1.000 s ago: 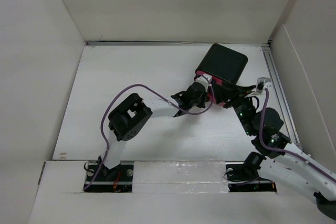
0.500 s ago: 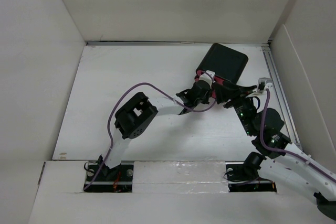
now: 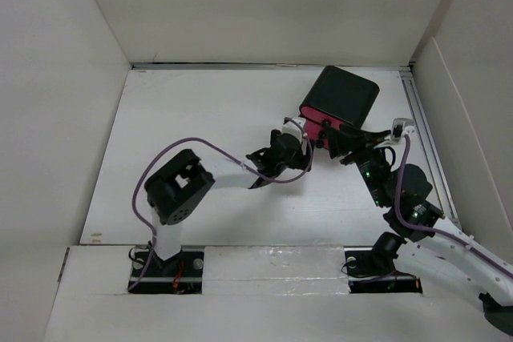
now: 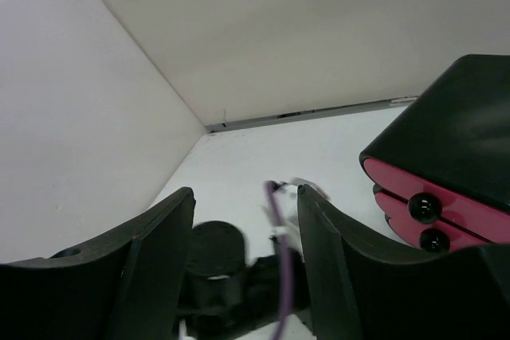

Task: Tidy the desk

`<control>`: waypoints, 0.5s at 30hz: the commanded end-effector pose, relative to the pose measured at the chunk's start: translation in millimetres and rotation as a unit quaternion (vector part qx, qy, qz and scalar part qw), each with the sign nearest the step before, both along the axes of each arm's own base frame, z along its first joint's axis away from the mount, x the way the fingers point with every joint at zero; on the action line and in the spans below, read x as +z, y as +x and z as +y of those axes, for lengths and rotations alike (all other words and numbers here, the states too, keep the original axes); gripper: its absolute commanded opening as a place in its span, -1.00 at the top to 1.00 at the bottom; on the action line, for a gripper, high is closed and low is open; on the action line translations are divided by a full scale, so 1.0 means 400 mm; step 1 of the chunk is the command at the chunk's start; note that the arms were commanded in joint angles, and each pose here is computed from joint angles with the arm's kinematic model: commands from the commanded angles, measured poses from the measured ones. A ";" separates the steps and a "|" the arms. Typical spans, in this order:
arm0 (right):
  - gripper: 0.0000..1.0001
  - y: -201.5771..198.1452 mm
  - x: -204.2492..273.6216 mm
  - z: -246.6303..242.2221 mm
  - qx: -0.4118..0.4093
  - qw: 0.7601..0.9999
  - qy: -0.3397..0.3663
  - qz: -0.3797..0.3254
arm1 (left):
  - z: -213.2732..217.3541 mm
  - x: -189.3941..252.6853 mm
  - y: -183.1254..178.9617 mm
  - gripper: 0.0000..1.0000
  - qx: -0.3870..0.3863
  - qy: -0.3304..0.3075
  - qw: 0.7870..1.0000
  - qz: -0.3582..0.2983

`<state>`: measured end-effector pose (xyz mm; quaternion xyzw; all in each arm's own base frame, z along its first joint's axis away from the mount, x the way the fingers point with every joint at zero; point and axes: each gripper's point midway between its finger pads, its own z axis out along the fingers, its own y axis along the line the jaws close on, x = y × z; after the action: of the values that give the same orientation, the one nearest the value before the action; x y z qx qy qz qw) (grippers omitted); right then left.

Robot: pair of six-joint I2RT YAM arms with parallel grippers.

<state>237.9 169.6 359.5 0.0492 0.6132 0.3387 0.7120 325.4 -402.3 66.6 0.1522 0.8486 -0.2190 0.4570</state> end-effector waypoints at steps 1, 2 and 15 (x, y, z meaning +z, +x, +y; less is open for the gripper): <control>-0.21 0.000 0.041 -0.016 -0.011 1.000 0.019 -0.019 | 0.019 0.268 -0.001 -0.67 0.021 -0.120 0.989 -0.084; -0.21 -0.001 0.043 -0.019 -0.012 1.000 0.021 -0.019 | 0.043 0.338 -0.011 -0.67 0.028 -0.143 0.984 -0.102; -0.24 -0.019 0.061 -0.012 0.009 0.999 0.027 -0.031 | 0.519 0.432 -0.189 -0.87 0.213 -0.212 0.945 -0.131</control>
<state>236.4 167.7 362.1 0.0503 0.6094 0.3404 0.7143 252.1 -238.1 267.8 -0.0398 0.7058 -0.3268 0.6273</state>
